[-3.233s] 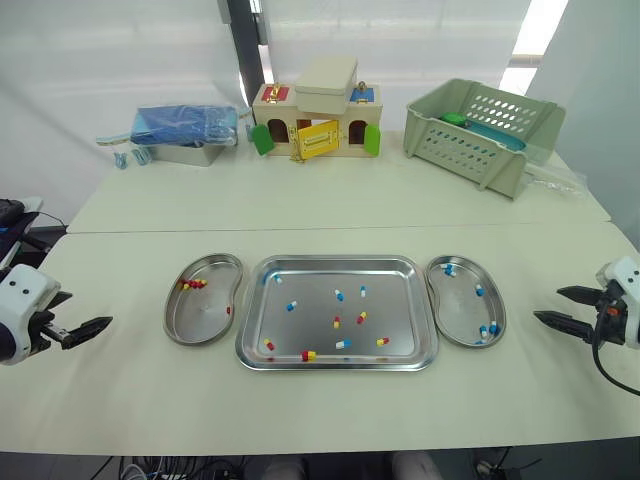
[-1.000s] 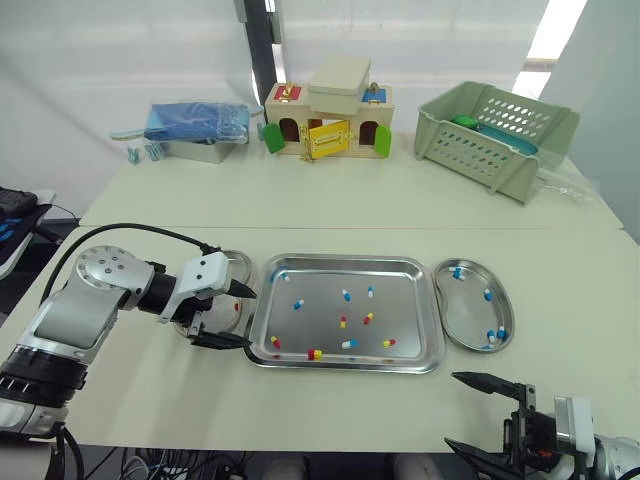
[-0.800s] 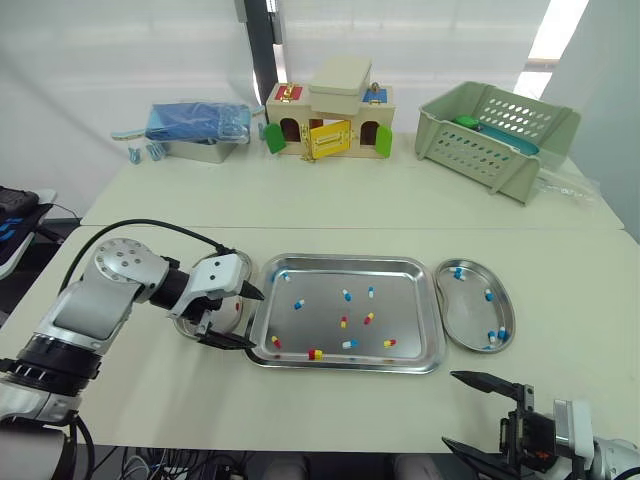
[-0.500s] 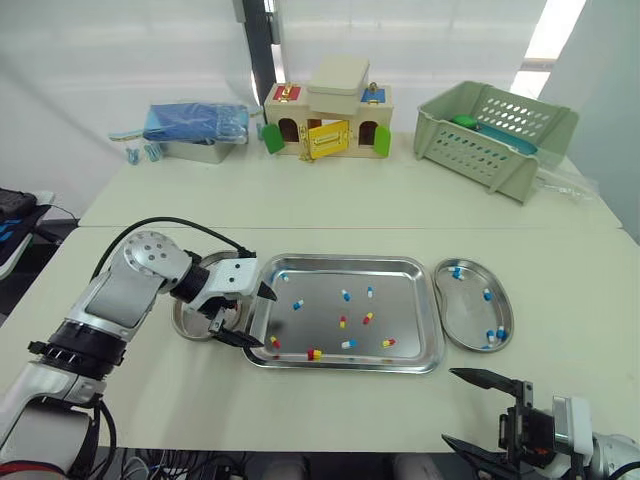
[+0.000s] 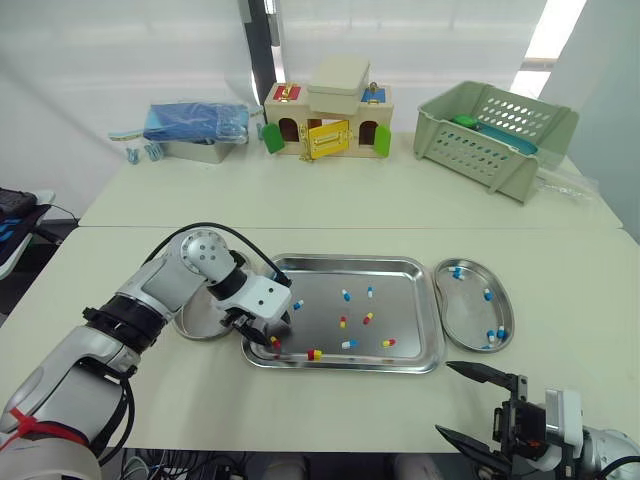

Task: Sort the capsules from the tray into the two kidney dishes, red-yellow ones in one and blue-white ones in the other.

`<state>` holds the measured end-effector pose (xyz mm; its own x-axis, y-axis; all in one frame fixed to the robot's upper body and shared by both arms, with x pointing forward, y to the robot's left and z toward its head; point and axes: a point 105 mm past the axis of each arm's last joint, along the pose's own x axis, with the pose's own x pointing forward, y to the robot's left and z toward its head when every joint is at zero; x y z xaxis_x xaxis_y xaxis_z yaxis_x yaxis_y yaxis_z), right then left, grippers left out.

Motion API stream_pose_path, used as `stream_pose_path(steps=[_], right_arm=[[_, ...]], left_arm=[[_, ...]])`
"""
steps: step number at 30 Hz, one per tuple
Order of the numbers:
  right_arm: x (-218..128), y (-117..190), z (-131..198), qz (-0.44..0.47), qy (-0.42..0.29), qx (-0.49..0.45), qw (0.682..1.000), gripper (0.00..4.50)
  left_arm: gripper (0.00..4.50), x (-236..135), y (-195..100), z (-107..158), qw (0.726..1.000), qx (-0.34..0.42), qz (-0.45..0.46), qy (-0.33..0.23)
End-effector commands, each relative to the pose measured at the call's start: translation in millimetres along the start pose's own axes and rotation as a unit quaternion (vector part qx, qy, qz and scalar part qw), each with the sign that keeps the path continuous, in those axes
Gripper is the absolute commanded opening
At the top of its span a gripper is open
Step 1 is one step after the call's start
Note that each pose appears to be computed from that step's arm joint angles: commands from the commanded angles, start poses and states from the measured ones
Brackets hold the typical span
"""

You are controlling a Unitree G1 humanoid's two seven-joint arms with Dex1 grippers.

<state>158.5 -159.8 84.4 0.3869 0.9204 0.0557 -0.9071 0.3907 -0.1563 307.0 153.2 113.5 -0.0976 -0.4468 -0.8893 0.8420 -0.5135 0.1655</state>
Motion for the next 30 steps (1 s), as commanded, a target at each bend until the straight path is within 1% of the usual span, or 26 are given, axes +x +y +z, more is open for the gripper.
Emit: stream_pose_path(steps=[1,8,18,20,22,27,28,30], right_arm=[[4.0,1.8,9.5,0.002,-0.014,-0.019,1.000,4.50],[5.9,2.8,10.5,-0.007,-0.014,-0.019,1.000,4.50],[7.9,1.0,14.5,-0.016,-0.016,-0.019,1.000,4.50],[8.3,0.4,15.0,-0.017,-0.016,-0.019,1.000,4.50],[8.5,0.1,15.5,-0.017,-0.017,-0.019,1.000,4.50],[9.0,-1.8,17.3,-0.022,-0.021,-0.022,0.999,4.50],[9.1,-1.8,17.8,-0.023,-0.022,-0.022,0.999,4.50],[9.0,-1.2,17.9,-0.023,-0.021,-0.021,0.999,4.50]], left_arm=[[2.65,0.9,1.6,1.5,0.999,0.027,-0.019,0.016],[2.65,3.2,6.5,1.5,0.998,0.049,-0.029,0.031],[2.65,9.7,0.3,-0.1,0.996,0.071,-0.039,0.044],[2.29,10.4,-0.9,0.3,0.996,0.071,-0.040,0.044],[1.79,10.6,-1.7,1.1,0.996,0.072,-0.041,0.044],[0.21,11.1,-2.6,4.2,0.996,0.073,-0.043,0.041],[0.02,11.4,-3.1,5.0,0.996,0.073,-0.044,0.040],[0.02,12.0,-4.1,6.5,0.995,0.074,-0.046,0.039]])
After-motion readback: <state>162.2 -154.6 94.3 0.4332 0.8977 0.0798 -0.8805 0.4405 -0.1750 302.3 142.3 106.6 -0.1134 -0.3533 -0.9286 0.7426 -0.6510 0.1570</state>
